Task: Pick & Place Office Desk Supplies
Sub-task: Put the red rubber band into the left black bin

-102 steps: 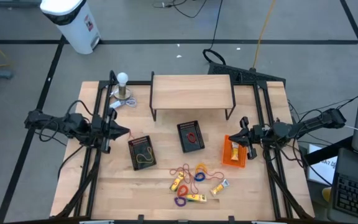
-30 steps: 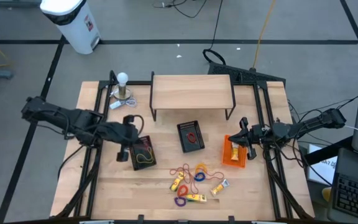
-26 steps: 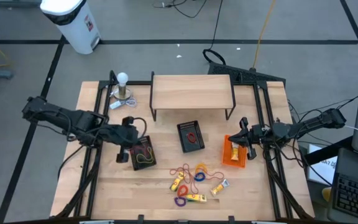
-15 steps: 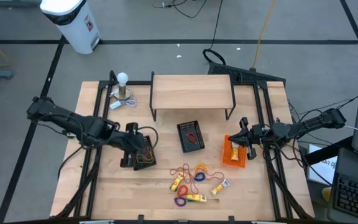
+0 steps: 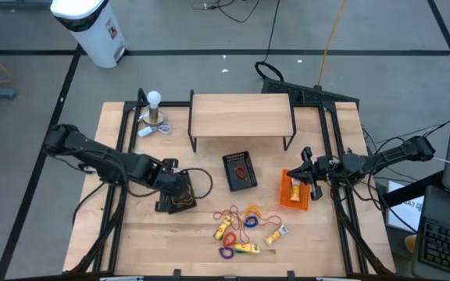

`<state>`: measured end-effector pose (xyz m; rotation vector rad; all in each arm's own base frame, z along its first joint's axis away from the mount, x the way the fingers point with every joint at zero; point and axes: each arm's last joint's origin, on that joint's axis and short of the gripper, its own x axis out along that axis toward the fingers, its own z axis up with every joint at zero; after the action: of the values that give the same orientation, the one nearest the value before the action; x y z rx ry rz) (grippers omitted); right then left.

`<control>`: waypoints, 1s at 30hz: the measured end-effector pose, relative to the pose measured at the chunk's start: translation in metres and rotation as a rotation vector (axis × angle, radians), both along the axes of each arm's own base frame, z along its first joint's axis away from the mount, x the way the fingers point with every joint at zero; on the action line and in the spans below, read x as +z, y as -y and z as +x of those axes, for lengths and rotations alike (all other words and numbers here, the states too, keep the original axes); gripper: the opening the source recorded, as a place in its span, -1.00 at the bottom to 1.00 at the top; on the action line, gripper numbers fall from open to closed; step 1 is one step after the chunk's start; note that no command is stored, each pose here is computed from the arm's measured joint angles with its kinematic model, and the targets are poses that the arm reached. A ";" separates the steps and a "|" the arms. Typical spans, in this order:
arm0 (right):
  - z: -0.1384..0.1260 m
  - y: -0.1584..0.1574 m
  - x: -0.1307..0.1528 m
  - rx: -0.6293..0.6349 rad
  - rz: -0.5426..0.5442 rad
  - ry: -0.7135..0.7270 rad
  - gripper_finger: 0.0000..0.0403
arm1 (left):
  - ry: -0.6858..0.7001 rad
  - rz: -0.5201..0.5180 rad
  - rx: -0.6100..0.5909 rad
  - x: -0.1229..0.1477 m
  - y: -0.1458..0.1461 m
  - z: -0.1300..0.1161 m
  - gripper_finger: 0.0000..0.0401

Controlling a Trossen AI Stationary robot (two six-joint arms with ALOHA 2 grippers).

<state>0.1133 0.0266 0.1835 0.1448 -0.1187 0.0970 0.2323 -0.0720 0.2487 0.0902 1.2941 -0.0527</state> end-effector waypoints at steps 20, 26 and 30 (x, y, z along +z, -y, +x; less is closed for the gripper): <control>0.000 0.000 0.000 0.000 0.001 0.001 -0.98 | -0.197 0.051 -0.062 -0.046 -0.001 0.025 -1.00; 0.000 0.000 0.000 0.003 0.002 0.000 -0.98 | -0.238 0.074 -0.060 -0.058 0.000 0.029 -1.00; 0.000 0.000 0.000 0.004 0.003 0.000 -0.98 | -0.241 0.075 -0.063 -0.058 0.000 0.029 -1.00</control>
<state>0.1133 0.0267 0.1836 0.1477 -0.1189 0.1006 0.2616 -0.0725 0.1902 0.1935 1.5342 -0.0705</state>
